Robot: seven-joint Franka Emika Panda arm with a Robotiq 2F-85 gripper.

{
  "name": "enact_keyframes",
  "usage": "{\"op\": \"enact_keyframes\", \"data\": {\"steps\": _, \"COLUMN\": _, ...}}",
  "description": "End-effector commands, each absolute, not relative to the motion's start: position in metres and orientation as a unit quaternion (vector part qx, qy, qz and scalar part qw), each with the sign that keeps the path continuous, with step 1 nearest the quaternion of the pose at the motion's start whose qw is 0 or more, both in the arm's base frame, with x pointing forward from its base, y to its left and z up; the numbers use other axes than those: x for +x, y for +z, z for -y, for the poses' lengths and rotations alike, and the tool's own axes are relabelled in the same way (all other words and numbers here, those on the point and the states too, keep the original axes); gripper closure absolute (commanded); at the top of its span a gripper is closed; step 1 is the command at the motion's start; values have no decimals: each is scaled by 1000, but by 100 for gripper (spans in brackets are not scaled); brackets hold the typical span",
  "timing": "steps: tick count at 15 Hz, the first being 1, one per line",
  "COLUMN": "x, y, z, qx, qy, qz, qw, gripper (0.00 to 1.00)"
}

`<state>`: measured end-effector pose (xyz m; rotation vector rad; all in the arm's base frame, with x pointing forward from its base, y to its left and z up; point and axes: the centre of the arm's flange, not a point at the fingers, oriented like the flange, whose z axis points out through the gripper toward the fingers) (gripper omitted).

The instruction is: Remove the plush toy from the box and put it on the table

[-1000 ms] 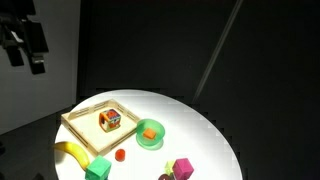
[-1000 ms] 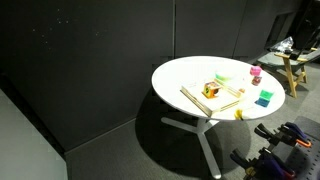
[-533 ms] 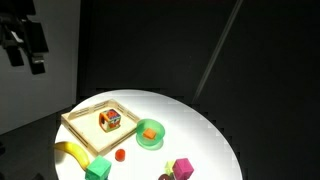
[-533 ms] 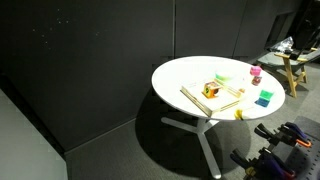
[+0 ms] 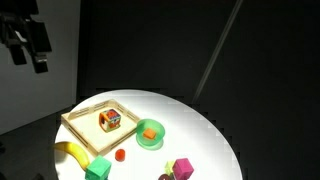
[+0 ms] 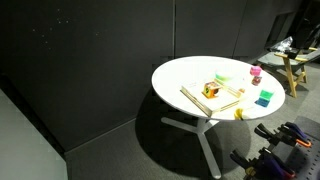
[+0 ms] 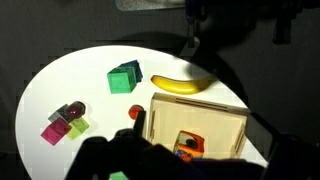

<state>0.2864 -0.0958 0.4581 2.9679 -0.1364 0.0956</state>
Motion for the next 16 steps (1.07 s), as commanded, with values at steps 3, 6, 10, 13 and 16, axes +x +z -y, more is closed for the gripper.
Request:
{"op": "enact_keyframes", "data": {"steps": 3, "x": 310, "y": 470, "z": 102, "qx": 996, "qy": 41, "qz": 52, "qw": 61, "gripper": 0}}
{"op": "enact_keyframes", "data": {"steps": 6, "x": 324, "y": 474, "z": 104, "qx": 997, "qy": 44, "qz": 54, "qw": 46, "gripper": 0}}
{"op": "enact_keyframes", "data": {"steps": 10, "x": 348, "y": 475, "z": 103, "qx": 997, "qy": 40, "qz": 60, "qw": 20, "gripper": 0}}
{"op": "enact_keyframes", "data": {"steps": 13, "x": 367, "y": 472, "z": 101, "qx": 997, "qy": 31, "qz": 72, "qw": 5, "gripper": 0}}
{"op": "enact_keyframes", "data": {"steps": 16, "x": 384, "y": 466, "z": 100, "qx": 996, "qy": 24, "qz": 84, "qw": 3, "gripper": 0}}
